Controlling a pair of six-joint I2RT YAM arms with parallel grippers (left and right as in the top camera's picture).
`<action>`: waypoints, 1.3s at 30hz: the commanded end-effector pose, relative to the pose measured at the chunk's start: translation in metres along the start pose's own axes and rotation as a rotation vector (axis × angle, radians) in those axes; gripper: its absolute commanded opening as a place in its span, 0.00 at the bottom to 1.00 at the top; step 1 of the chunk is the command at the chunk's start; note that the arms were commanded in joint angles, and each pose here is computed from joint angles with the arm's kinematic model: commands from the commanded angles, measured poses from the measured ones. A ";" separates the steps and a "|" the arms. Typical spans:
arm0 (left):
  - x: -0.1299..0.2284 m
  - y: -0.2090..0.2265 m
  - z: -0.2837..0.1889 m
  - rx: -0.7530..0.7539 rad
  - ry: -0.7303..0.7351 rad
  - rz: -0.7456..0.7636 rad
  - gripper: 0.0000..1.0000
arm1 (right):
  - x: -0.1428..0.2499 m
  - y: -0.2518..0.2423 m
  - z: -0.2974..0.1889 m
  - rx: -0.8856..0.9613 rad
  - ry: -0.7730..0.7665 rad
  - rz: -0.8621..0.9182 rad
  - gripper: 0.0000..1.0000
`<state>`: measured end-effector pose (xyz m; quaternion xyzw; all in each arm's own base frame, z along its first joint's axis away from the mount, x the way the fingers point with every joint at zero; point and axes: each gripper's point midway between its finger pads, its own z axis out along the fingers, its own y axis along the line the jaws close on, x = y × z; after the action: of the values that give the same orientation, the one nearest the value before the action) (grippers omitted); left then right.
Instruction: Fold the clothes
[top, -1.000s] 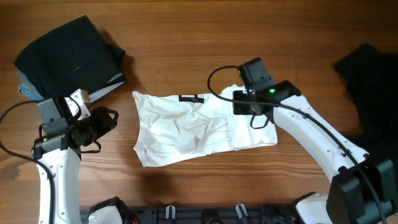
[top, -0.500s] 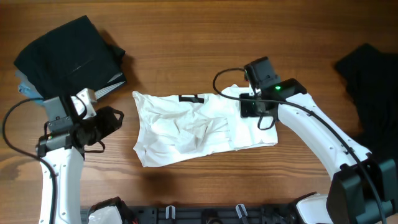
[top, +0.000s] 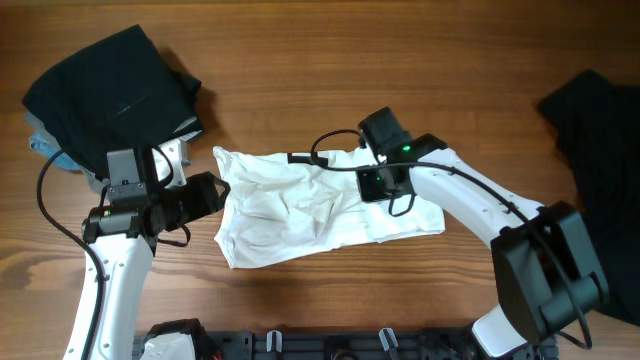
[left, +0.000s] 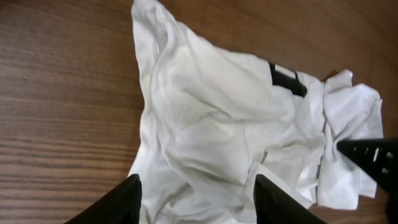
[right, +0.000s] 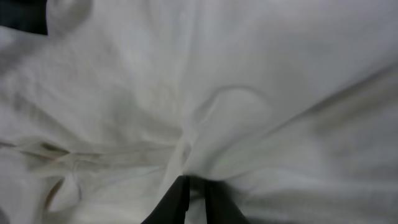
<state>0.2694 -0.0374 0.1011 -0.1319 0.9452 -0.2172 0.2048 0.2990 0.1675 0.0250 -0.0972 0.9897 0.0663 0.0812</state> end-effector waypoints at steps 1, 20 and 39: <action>0.005 -0.002 0.002 0.007 0.024 0.020 0.60 | -0.029 -0.010 -0.046 0.016 -0.118 0.028 0.19; 0.021 0.021 0.048 -0.022 0.191 -0.057 0.70 | 0.044 0.006 0.011 -0.170 0.098 0.034 0.16; 0.116 0.014 0.132 -0.041 0.586 0.139 0.73 | 0.044 0.006 0.014 -0.169 0.099 0.028 0.15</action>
<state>0.2850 -0.1099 0.0050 -0.0325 0.9633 -0.2621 0.0472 0.2619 0.1658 0.0098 -0.0830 0.9860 0.1411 0.0321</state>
